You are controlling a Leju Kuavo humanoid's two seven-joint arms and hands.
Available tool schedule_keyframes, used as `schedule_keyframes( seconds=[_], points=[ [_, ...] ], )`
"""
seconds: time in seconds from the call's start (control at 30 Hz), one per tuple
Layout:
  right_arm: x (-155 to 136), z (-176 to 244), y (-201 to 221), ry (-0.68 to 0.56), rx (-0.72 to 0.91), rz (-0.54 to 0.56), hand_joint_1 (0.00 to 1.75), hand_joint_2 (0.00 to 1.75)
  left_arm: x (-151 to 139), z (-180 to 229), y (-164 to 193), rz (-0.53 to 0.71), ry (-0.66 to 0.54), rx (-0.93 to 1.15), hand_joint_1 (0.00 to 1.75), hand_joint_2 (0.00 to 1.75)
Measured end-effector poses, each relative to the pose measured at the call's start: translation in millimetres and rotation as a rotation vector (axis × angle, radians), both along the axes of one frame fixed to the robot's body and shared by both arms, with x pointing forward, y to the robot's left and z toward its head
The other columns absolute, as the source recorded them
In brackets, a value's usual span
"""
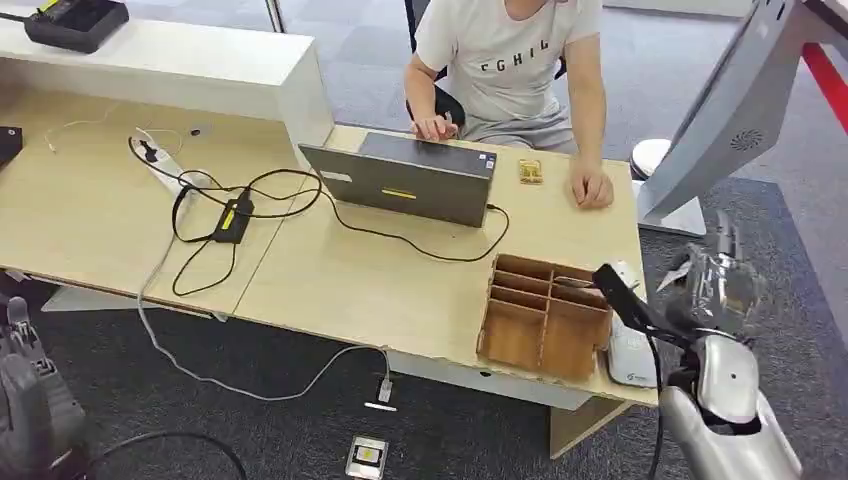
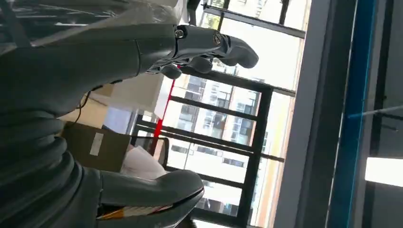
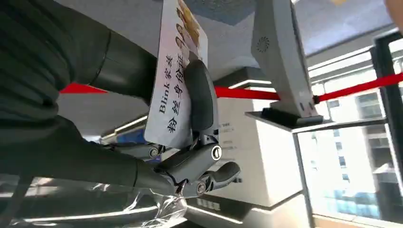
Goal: Pass the card to the sensor for recognition and then transmit it.
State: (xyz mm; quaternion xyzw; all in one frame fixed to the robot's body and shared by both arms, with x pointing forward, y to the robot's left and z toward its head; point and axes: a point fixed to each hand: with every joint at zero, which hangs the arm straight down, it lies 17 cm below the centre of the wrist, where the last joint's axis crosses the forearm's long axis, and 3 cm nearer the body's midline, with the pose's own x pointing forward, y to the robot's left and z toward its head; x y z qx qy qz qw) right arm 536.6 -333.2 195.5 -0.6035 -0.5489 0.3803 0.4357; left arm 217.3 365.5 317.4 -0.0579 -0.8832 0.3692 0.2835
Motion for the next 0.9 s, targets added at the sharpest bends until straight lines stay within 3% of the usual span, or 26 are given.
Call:
schedule_keyframes(
  seconds=[0.13, 0.3, 0.9],
  points=[
    [-20, -4, -25, -0.039, 0.056, -0.02, 1.75, 1.75, 8, 0, -2, -0.019, 0.003, -0.002, 0.0, 1.75],
    [-36, -22, -27, -0.019, 0.07, -0.012, 1.75, 1.75, 17, 2, -7, -0.049, 0.007, 0.006, 0.0, 1.75],
    [-38, -118, -33, 0.153, 0.233, -0.071, 1.75, 1.75, 20, 5, -15, -0.048, 0.03, 0.053, 0.0, 1.75]
  ],
)
